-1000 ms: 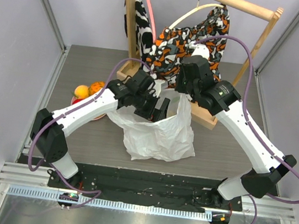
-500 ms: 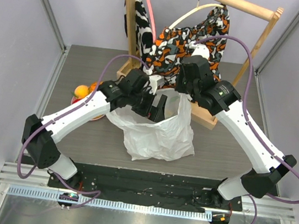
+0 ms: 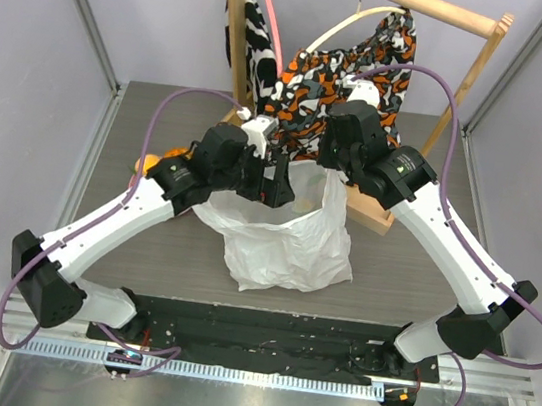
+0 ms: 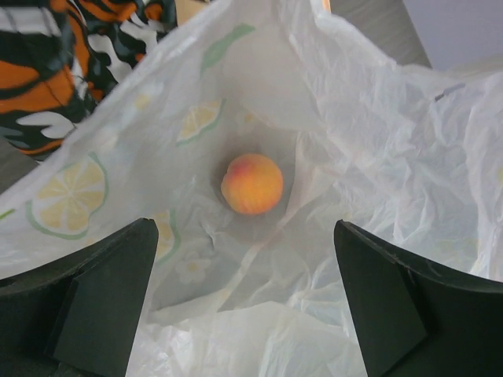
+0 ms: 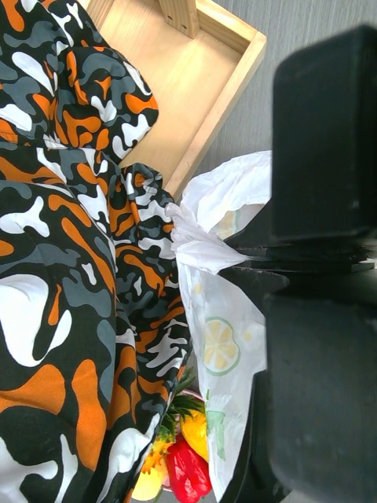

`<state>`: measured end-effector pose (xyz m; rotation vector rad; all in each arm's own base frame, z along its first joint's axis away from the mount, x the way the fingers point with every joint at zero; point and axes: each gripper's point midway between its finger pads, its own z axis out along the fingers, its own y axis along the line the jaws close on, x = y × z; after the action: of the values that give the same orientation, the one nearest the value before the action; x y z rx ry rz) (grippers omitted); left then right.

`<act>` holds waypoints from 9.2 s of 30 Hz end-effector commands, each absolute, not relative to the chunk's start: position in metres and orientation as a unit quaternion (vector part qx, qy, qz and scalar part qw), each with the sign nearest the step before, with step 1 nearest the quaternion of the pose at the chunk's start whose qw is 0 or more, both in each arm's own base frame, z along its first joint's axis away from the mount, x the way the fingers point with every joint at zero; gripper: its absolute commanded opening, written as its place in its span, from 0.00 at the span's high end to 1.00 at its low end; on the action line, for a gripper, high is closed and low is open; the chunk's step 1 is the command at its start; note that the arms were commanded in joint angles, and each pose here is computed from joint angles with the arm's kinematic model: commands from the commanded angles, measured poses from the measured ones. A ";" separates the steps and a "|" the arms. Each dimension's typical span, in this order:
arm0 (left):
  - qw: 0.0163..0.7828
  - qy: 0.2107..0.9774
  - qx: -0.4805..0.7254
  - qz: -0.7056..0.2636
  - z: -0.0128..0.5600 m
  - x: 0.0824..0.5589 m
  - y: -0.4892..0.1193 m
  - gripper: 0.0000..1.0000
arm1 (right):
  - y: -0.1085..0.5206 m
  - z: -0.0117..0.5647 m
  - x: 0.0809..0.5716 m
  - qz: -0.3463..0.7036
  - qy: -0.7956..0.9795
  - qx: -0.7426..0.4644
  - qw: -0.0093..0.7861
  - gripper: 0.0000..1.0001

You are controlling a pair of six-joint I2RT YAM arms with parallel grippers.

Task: Place the fruits into the plastic bag

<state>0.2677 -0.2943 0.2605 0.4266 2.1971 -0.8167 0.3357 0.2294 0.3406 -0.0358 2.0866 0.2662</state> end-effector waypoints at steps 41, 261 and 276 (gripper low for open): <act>0.397 0.863 -0.311 -0.005 0.227 0.331 0.046 0.00 | 0.223 0.359 0.345 0.110 0.847 -0.009 0.520 0.99; 0.383 0.848 0.024 -0.367 0.345 0.271 -0.194 0.80 | 0.218 0.351 0.353 0.131 0.851 0.002 0.508 0.99; 0.251 0.880 0.153 -0.372 0.272 0.251 -0.266 0.80 | 0.218 0.347 0.351 0.131 0.854 0.002 0.504 0.99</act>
<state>0.2637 -0.2454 0.2795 0.2449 2.3861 -0.9816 0.3517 0.2205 0.3222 -0.0309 2.1315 0.2673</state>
